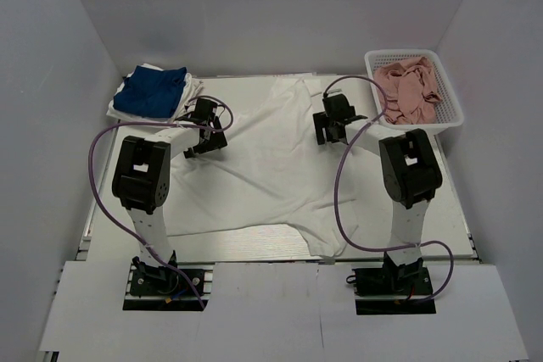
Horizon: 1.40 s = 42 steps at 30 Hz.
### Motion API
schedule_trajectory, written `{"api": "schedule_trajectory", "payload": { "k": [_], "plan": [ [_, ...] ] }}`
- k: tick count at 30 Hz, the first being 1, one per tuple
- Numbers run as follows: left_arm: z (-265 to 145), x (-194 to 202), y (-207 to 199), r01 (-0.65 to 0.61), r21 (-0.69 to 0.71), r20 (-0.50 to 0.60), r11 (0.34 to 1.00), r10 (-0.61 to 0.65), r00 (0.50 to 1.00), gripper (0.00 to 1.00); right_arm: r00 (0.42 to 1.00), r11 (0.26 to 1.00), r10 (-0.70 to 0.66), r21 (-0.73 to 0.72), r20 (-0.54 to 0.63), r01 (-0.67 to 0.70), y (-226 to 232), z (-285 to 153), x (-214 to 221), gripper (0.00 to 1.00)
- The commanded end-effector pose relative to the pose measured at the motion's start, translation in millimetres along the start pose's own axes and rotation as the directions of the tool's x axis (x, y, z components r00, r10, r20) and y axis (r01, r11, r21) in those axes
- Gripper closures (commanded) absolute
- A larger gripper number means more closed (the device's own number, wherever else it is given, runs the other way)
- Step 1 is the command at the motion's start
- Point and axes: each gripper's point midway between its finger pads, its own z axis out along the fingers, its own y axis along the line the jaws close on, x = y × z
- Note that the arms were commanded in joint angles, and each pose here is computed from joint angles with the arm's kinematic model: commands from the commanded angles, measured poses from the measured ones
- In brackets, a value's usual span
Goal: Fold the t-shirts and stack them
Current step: Flatten out the tshirt
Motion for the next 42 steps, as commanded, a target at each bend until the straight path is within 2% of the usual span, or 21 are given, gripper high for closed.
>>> {"api": "schedule_trajectory", "payload": {
  "k": [1, 6, 7, 8, 10, 13, 17, 19, 21, 22, 23, 25, 27, 30, 33, 34, 36, 37, 41, 42],
  "plan": [
    [-5, 17, 25, -0.054, -0.065, -0.061, 0.996, 0.05, 0.997, 0.0, 0.988, 0.985, -0.017, 0.167, -0.155, 0.043, -24, -1, 30, 0.11],
    [-1, 19, 24, -0.057, -0.069, -0.068, 0.996, 0.052, 0.996, 0.0, 0.949, 0.946, 0.152, 0.318, -0.277, -0.059, -44, -20, 81, 0.11],
    [2, 22, 25, -0.062, -0.074, -0.079, 0.995, 0.056, 0.995, 0.0, 0.925, 0.938, 0.147, 0.347, -0.349, -0.018, -51, -31, 106, 0.11],
    [2, 22, 25, -0.062, -0.074, -0.079, 0.995, 0.056, 0.995, 0.0, 0.922, 0.93, 0.185, 0.364, -0.339, -0.053, -53, -38, 107, 0.11],
    [4, 21, 24, -0.062, -0.074, -0.079, 0.995, 0.056, 0.995, 0.0, 0.886, 0.914, 0.226, 0.402, -0.404, -0.049, -61, -52, 142, 0.11],
    [5, 22, 28, -0.057, -0.082, -0.087, 0.995, 0.05, 0.995, 0.0, 0.849, 0.873, 0.338, 0.473, -0.405, -0.122, -73, -68, 168, 0.11],
    [2, 19, 28, -0.054, -0.079, -0.079, 0.995, 0.048, 0.996, 0.0, 0.817, 0.836, 0.449, 0.492, -0.362, -0.241, -85, -74, 170, 0.11],
    [1, 18, 24, -0.063, -0.053, -0.073, 0.997, 0.059, 0.996, 0.0, 0.844, 0.843, 0.448, 0.453, -0.295, -0.29, -88, -72, 149, 0.11],
    [0, 15, 12, -0.066, 0.016, -0.061, 0.998, 0.067, 0.996, 0.0, 0.885, 0.894, 0.391, 0.334, -0.254, -0.299, -75, -65, 120, 0.11],
    [1, 17, 10, -0.075, 0.038, -0.063, 0.996, 0.077, 0.995, 0.0, 0.909, 0.904, 0.381, 0.274, -0.169, -0.328, -74, -67, 87, 0.11],
    [-3, 16, 0, -0.092, 0.076, -0.051, 0.993, 0.096, 0.994, 0.0, 0.916, 0.922, 0.367, 0.192, -0.161, -0.336, -63, -67, 74, 0.11],
    [-4, 14, -7, -0.109, 0.101, -0.037, 0.989, 0.114, 0.993, 0.0, 0.928, 0.93, 0.366, 0.047, -0.063, -0.364, -48, -72, 29, 0.11],
    [-7, 8, -14, -0.115, 0.131, -0.027, 0.985, 0.119, 0.992, 0.0, 0.937, 0.936, 0.35, -0.038, 0.0, -0.349, -40, -75, 5, 0.11],
    [-14, -15, -34, -0.114, 0.205, 0.032, 0.972, 0.11, 0.993, 0.0, 0.939, 0.941, 0.336, -0.073, 0.077, -0.331, -41, -76, -26, 0.11],
    [-21, -43, -54, -0.111, 0.28, 0.071, 0.953, 0.095, 0.993, 0.0, 0.95, 0.95, 0.304, -0.094, 0.071, -0.297, -34, -62, -36, 0.12],
    [-27, -58, -67, -0.129, 0.305, 0.106, 0.944, 0.101, 0.989, 0.0, 0.957, 0.955, 0.288, -0.082, 0.032, -0.284, -31, -48, -26, 0.14],
    [-31, -71, -77, -0.157, 0.335, 0.135, 0.929, 0.118, 0.984, 0.0, 0.964, 0.961, 0.26, -0.11, 0.057, -0.252, -28, -45, -45, 0.14],
    [-36, -82, -95, -0.164, 0.404, 0.154, 0.9, 0.11, 0.982, 0.0, 0.968, 0.962, 0.249, -0.124, 0.029, -0.244, -22, -31, -38, 0.15],
    [-44, -99, -141, -0.22, 0.561, 0.206, 0.798, 0.122, 0.971, 0.0, 0.974, 0.955, 0.211, -0.229, 0.085, -0.187, -1, -11, -67, 0.18],
    [-47, -102, -157, -0.233, 0.624, 0.211, 0.746, 0.126, 0.969, 0.0, 0.973, 0.954, 0.213, -0.233, 0.089, -0.187, 1, 3, -73, 0.2]
  ]
}}
